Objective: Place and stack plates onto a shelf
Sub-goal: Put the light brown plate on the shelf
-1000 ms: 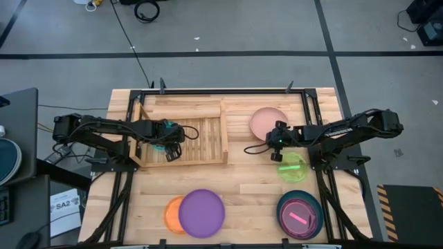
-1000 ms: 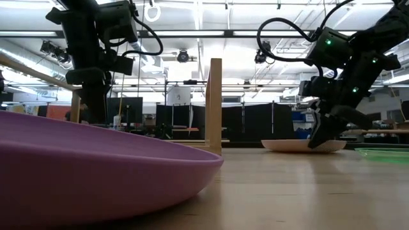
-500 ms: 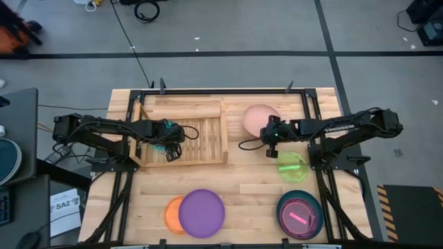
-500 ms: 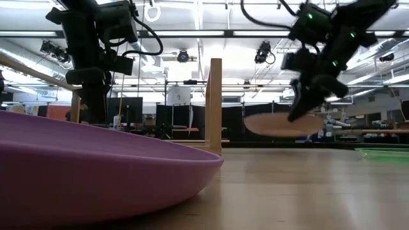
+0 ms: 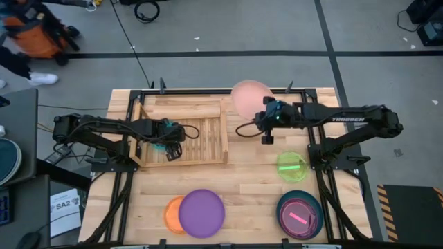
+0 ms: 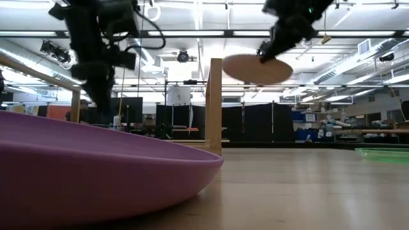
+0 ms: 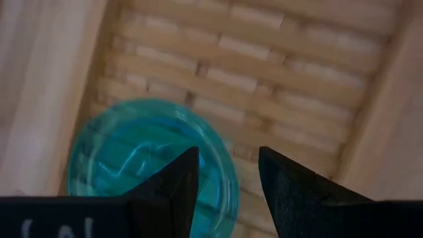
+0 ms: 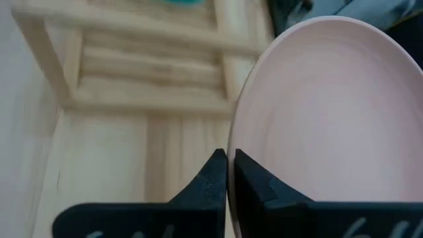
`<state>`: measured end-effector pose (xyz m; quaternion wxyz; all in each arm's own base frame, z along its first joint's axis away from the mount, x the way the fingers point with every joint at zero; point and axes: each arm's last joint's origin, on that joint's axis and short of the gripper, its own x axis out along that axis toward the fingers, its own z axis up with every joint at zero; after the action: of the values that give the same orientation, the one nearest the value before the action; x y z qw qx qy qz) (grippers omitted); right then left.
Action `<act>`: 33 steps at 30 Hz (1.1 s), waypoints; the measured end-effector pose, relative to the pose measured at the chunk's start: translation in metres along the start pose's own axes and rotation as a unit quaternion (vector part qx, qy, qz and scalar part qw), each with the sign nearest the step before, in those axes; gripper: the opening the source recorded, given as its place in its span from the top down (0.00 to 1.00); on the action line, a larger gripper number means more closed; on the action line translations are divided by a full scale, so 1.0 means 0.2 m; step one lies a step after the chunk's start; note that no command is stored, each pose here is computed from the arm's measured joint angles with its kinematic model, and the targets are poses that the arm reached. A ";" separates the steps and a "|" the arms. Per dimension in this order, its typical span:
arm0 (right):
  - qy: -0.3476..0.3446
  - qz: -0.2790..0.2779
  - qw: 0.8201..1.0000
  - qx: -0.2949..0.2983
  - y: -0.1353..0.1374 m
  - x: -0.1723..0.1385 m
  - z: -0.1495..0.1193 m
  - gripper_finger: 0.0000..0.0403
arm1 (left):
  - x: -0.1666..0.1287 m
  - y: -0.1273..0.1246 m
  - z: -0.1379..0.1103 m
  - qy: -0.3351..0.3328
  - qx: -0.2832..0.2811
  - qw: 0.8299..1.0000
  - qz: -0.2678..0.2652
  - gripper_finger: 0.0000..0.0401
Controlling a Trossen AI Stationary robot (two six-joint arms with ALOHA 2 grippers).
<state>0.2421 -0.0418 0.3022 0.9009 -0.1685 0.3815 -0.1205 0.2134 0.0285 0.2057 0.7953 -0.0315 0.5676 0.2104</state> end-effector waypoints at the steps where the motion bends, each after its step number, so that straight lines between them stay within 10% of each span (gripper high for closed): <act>1: -0.009 -0.001 1.000 -0.004 -0.01 -0.02 0.03 0.96 | -0.02 0.00 0.02 -0.006 0.004 1.000 -0.001 0.59; 12: -0.085 0.066 0.994 -0.013 -0.06 -0.14 0.16 0.96 | -0.46 0.06 0.33 -0.146 0.057 0.987 -0.021 0.59; 21: -0.076 0.134 0.988 -0.021 -0.03 -0.15 0.14 0.96 | -0.83 0.11 0.50 -0.309 0.083 0.943 -0.089 0.59; 33: -0.153 0.194 0.968 -0.039 0.04 -0.17 0.22 0.96 | -0.87 0.07 0.57 -0.369 0.116 0.915 -0.116 0.59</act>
<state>0.2511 -0.0128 0.3490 0.9475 -0.1425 0.2688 0.0989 0.2625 0.0230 0.4074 0.9652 0.0756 0.2461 0.0464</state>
